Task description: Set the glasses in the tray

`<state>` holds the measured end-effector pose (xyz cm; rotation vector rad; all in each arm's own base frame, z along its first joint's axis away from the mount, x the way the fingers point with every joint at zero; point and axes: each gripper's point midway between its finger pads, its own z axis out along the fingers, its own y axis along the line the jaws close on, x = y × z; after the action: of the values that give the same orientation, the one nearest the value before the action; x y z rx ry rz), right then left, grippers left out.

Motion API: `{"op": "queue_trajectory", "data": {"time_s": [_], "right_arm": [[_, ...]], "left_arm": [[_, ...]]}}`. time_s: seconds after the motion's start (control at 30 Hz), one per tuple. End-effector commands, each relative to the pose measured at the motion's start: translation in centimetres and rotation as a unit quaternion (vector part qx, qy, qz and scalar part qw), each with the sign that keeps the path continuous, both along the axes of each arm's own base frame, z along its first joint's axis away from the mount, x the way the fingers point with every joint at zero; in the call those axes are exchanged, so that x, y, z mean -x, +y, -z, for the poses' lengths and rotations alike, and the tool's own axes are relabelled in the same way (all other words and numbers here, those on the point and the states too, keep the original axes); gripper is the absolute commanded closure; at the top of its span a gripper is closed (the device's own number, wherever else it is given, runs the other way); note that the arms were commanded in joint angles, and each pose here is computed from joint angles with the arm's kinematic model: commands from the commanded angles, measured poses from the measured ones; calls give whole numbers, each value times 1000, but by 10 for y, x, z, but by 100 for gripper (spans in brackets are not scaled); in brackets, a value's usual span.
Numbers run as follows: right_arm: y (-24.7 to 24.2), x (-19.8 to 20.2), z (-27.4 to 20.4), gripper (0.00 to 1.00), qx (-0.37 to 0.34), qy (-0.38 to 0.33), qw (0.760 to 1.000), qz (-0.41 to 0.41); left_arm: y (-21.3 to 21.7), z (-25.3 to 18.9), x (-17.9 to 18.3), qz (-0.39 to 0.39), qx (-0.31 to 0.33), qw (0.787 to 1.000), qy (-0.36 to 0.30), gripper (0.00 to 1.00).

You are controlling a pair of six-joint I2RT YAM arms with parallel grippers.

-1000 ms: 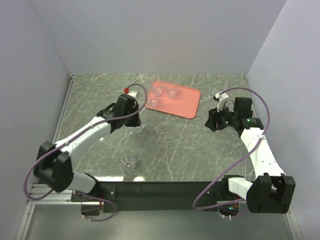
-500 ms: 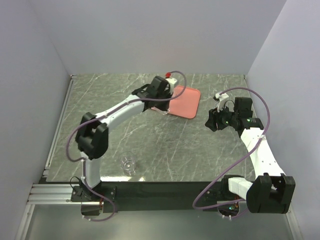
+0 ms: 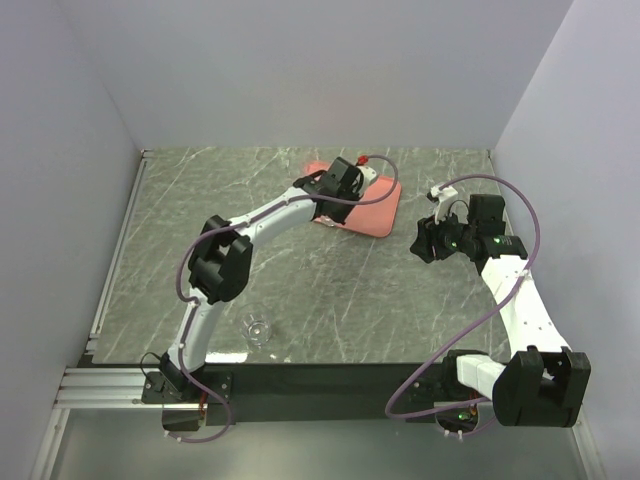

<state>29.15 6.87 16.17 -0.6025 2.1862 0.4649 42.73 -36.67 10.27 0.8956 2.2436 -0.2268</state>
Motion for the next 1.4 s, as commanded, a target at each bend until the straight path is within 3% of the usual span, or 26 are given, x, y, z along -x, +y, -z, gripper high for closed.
{"op": "queue_trajectory", "data": {"time_s": [0.0, 0.5, 0.73, 0.83, 1.03, 1.37], "right_arm": [[0, -3, -5, 43, -2, -18, 1000, -6], [0, -3, -5, 43, -3, -19, 1000, -7], [1, -3, -5, 43, -3, -20, 1000, -8], [0, -3, -5, 43, -3, -19, 1000, -7], [-1, -3, -7, 43, -3, -22, 1000, -6], [-2, -3, -7, 43, -3, -22, 1000, -3]], "left_arm": [[-11, -27, -25, 9, 8, 998, -57, 99], [-14, 4, -64, -1, -41, 993, -113, 100], [-9, 4, -83, -13, -34, 992, -125, 99], [-8, 4, -87, -18, -31, 991, -128, 91], [-7, -12, -90, -27, -21, 989, -142, 63], [-13, -79, -87, -31, 33, 983, -176, 47]]}}
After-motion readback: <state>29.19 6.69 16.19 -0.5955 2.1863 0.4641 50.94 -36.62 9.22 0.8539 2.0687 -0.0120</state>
